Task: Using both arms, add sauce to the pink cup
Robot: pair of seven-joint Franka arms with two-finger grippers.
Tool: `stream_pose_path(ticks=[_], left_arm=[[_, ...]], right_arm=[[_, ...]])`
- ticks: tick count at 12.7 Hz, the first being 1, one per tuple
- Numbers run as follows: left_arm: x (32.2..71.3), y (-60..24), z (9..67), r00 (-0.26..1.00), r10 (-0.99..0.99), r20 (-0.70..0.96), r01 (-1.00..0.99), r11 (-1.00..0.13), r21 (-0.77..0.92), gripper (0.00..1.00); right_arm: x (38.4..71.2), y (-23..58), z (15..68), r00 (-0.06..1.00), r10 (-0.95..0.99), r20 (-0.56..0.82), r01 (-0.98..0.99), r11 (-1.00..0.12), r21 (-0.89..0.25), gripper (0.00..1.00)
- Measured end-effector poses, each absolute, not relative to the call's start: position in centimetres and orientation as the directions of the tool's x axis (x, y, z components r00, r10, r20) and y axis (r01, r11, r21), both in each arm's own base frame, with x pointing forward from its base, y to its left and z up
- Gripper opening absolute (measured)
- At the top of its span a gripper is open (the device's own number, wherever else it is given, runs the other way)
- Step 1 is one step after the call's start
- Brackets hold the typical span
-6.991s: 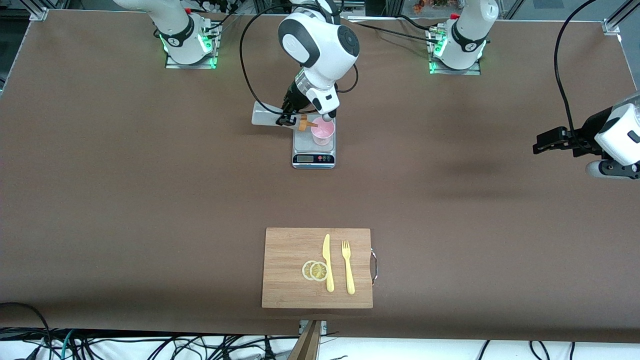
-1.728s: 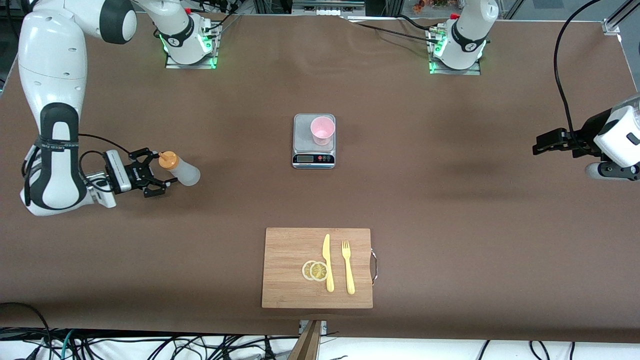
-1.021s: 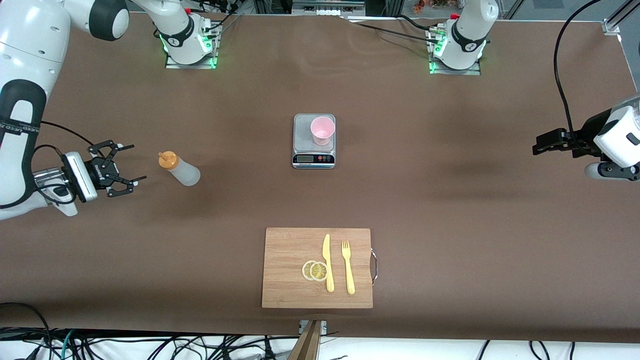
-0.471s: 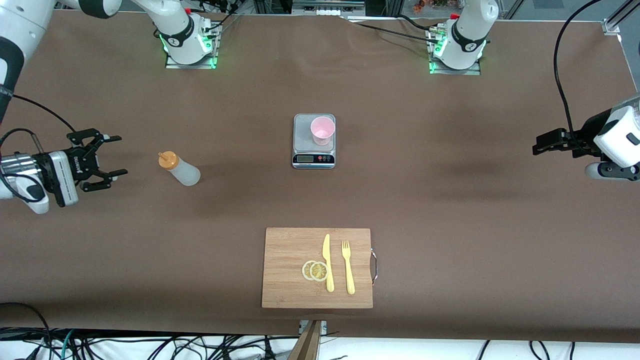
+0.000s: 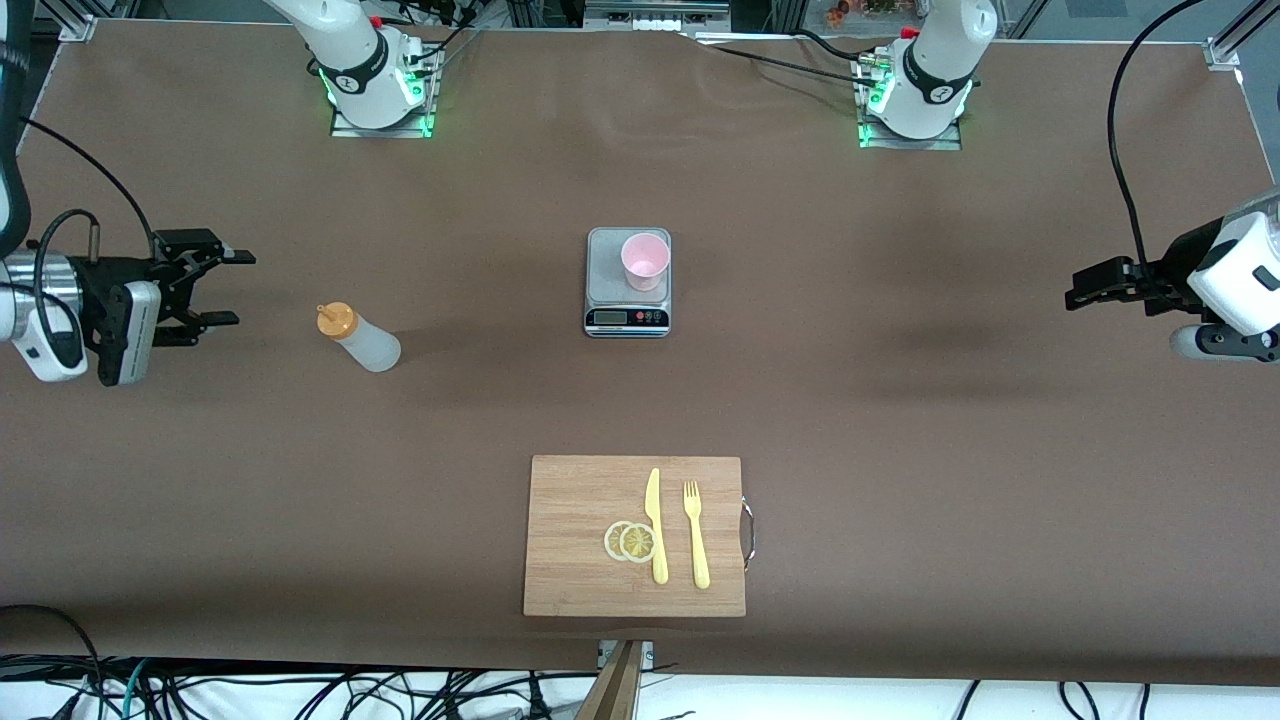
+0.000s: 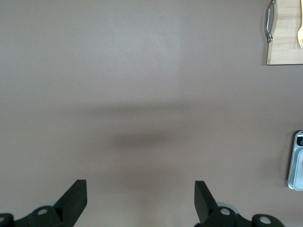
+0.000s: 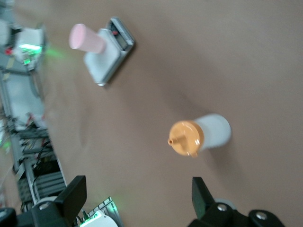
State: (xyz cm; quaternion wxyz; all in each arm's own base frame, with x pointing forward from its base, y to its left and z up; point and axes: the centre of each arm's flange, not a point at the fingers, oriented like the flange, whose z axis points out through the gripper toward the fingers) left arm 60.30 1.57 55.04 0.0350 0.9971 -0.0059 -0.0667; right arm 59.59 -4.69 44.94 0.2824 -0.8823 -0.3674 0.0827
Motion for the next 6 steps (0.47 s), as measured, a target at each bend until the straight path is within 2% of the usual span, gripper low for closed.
stream_pose_path(ticks=[3, 6], left_arm=[[60.3, 1.6, 55.0, 0.991, -0.016, -0.133, -0.007, -0.997, 0.071, 1.0], [60.3, 1.6, 55.0, 0.991, -0.016, -0.133, -0.007, -0.997, 0.07, 1.0]], right_arm=[[56.9, -3.4, 48.7, 0.816, 0.573, -0.074, 0.499, -0.765, -0.408, 0.99], [54.8, -4.6, 52.2, 0.885, 0.439, -0.156, 0.398, -0.886, -0.237, 1.0]])
